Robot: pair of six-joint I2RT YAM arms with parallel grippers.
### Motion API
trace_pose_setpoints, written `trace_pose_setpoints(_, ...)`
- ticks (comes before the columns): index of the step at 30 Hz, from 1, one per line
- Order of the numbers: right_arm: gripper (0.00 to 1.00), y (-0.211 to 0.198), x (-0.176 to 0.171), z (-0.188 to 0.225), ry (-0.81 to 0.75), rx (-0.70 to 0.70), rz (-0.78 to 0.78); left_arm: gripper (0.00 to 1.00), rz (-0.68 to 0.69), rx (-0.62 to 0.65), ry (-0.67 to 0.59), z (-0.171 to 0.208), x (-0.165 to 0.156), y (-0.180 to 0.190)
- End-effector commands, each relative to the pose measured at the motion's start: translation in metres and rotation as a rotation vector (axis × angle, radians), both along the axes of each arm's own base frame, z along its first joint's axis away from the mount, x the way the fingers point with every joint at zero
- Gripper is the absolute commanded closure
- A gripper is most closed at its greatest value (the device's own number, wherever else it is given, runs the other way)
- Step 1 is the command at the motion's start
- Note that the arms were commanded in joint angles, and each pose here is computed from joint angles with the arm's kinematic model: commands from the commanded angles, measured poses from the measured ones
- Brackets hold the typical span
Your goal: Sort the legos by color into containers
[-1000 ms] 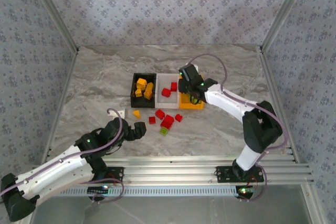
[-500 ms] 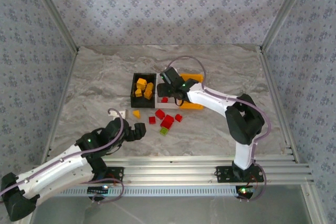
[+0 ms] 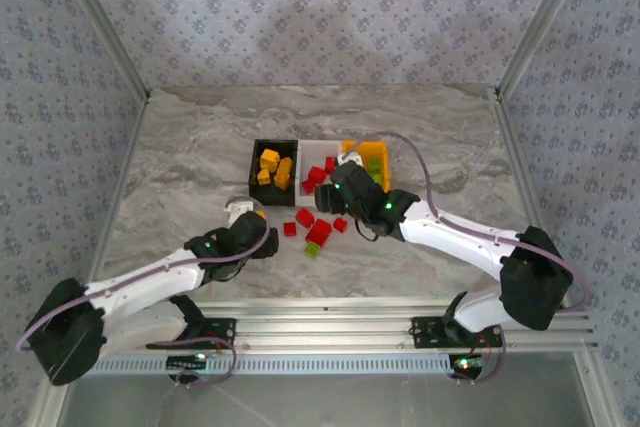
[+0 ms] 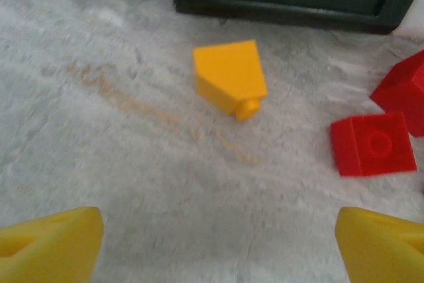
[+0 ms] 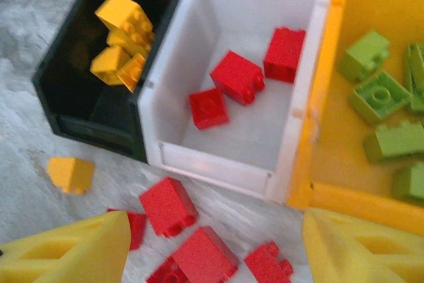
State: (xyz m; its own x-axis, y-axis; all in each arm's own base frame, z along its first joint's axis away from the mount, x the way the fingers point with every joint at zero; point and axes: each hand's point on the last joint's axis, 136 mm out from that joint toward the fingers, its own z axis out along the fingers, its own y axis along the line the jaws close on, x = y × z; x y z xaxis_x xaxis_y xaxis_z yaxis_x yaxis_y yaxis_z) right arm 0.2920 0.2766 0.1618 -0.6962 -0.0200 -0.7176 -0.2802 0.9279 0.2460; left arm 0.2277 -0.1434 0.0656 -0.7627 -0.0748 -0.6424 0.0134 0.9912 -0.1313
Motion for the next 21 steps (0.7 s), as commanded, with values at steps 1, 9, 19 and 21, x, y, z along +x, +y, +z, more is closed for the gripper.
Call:
trace_pose_setpoints(1,0.29,-0.008,-0.006,0.01,-0.031,0.046,-0.045,0.14,-0.005,-0.042,-0.156,0.023,0.038,-0.019)
trace_pose_setpoints(9,0.29,-0.025,-0.017,0.02,-0.062,0.059,-0.064,0.26,0.058,0.016,-0.111,-0.003,0.071,-0.007)
trace_pose_setpoints(19,0.29,-0.045,-0.028,0.02,-0.067,0.096,-0.11,0.45,0.045,0.056,-0.083,-0.029,0.079,-0.01)
trace_pose_setpoints(21,0.29,-0.048,-0.029,0.021,-0.071,0.094,-0.114,0.53,0.049,0.051,-0.081,-0.03,0.075,-0.007)
